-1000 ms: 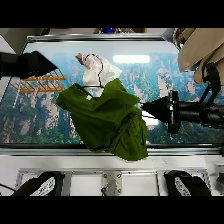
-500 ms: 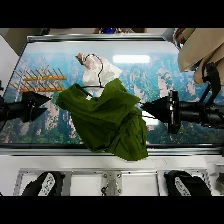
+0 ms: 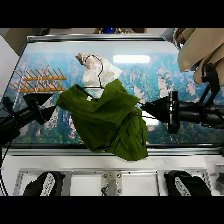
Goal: Fold the clothes and pants, and hang the long-sleeved shirts on hangers.
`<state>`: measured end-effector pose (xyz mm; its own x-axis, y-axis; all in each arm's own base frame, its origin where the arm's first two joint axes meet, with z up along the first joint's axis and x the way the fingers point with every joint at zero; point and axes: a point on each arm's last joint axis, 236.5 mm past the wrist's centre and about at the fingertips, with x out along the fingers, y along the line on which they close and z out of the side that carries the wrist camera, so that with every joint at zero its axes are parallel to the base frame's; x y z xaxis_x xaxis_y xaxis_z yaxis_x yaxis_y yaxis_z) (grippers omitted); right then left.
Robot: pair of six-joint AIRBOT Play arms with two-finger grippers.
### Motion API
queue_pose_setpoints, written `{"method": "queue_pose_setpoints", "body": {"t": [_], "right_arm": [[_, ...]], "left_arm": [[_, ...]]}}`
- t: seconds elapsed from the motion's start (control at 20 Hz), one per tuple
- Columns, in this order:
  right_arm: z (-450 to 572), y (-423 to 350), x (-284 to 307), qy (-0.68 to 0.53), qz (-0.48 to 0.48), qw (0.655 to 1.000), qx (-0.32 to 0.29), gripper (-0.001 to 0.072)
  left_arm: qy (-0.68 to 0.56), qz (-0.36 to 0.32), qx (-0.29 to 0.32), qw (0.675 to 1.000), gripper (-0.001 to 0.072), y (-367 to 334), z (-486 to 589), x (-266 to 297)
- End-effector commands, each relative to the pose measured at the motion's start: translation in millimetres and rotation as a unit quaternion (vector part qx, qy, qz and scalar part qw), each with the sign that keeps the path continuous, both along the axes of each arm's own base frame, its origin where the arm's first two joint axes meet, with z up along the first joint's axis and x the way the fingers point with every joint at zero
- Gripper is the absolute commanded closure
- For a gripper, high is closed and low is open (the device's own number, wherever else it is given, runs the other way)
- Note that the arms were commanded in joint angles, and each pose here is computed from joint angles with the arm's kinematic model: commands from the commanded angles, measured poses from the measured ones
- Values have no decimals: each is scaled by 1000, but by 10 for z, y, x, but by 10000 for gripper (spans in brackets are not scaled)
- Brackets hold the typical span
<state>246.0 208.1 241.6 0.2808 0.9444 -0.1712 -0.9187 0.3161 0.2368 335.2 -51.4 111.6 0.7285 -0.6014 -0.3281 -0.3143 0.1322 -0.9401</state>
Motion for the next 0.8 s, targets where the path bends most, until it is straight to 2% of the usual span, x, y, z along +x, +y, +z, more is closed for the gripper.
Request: {"method": "queue_pose_setpoints", "body": {"t": [0.0,0.25,0.5,0.55,0.6,0.65,0.75], "right_arm": [[-24,-3,0,0,0,1000,-6,703],[-24,-3,0,0,0,1000,-6,703],[-24,-3,0,0,0,1000,-6,703],[-24,-3,0,0,0,1000,-6,703],[-24,-3,0,0,0,1000,-6,703],[-24,-3,0,0,0,1000,-6,703],[-24,-3,0,0,0,1000,-6,703]], "left_arm": [[11,-34,-26,999,103,-233,-71,-3],[23,-47,-25,998,103,-340,-160,72],[-5,-66,17,998,105,-254,42,260],[-1,-78,32,996,128,-251,27,253],[4,-92,46,995,298,-251,1,235],[8,-107,56,993,383,-262,-13,206],[-1,-125,63,990,405,-295,26,172]]}}
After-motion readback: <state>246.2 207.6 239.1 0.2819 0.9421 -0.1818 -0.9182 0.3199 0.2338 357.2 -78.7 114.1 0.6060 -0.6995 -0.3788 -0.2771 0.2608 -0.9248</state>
